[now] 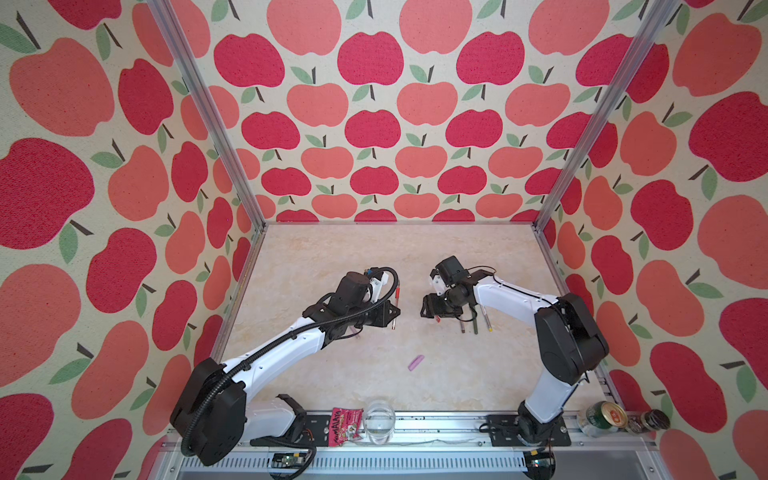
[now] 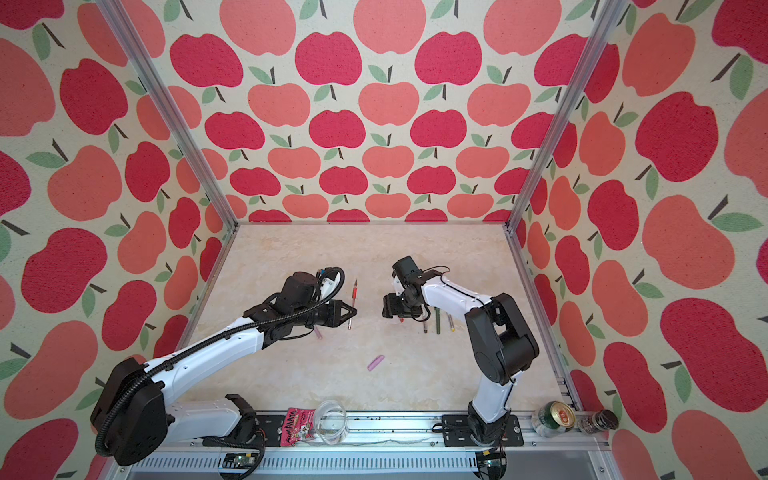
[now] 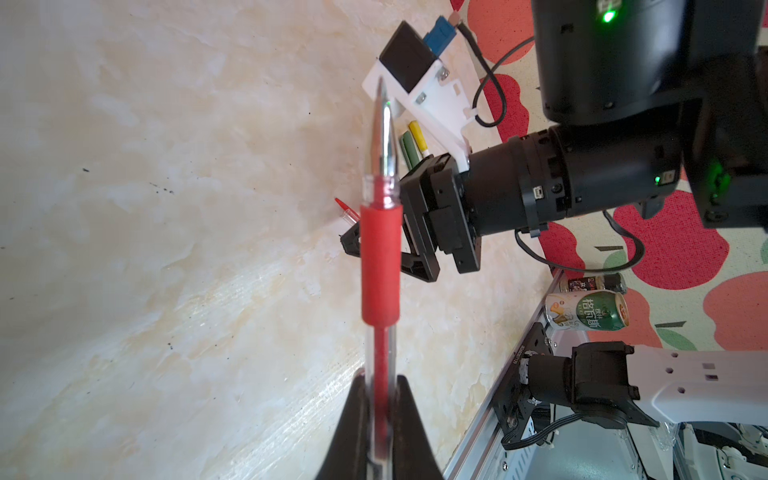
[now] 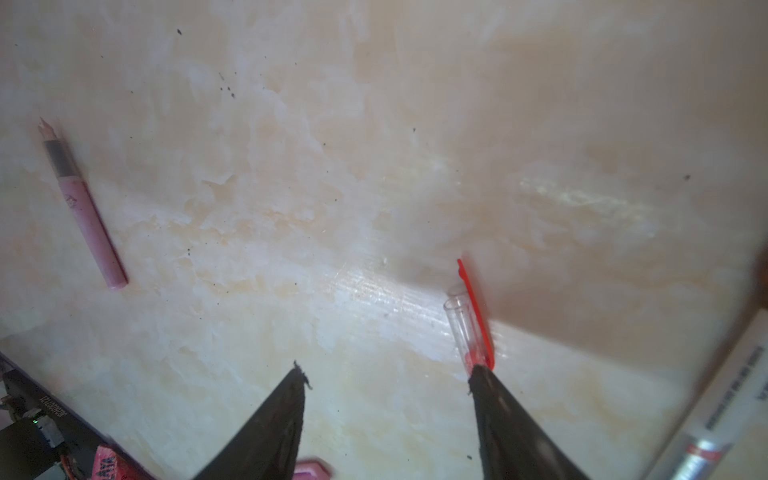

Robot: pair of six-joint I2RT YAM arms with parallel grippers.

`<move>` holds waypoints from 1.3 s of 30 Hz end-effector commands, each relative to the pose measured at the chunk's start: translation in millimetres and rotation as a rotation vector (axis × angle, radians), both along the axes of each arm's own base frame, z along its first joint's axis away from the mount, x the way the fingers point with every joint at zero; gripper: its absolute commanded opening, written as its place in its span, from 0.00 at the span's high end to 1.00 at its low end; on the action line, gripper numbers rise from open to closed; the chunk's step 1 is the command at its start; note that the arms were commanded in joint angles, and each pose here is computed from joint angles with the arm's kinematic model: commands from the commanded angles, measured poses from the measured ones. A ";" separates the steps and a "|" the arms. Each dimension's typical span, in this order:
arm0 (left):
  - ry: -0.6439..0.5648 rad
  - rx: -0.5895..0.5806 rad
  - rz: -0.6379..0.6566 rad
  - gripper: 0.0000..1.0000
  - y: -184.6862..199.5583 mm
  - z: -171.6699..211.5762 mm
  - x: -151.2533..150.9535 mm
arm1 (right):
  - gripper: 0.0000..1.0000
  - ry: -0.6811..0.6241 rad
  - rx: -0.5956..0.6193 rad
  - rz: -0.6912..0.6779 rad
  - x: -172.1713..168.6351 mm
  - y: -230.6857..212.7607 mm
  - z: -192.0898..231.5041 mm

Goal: Insert the pens into the pen caps
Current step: 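Lower the right gripper onto the clear-red cap and grasp it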

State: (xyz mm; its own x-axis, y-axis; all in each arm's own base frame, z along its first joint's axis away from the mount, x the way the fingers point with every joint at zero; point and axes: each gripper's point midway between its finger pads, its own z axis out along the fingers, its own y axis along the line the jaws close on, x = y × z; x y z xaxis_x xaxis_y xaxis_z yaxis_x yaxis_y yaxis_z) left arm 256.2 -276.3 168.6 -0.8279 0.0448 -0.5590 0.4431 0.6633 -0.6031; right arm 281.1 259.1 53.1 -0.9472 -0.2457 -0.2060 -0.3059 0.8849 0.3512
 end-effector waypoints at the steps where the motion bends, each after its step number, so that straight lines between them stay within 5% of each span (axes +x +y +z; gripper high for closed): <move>1: -0.011 0.008 -0.008 1.00 2.4 -1.6 0.3 | 0.33 0.059 0.002 -0.008 -21.3 4.2 -0.7; 27: -0.014 0.015 0.006 1.00 9.9 0.4 -1.4 | 0.30 0.049 -0.084 -0.079 30.9 -6.5 -33.6; 39: -0.011 0.016 0.010 1.00 13.9 -1.7 0.1 | 0.39 0.030 -0.260 -0.077 48.7 -26.7 -53.2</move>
State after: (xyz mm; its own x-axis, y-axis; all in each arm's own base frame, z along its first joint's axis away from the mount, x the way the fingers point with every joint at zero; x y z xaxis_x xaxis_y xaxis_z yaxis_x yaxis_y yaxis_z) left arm 260.5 -267.3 174.4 -0.8220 0.0217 -0.5691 0.4342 0.6705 -0.6016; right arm 339.1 257.1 26.9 -0.9606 -0.1920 -0.2008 -0.2370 0.9436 0.2313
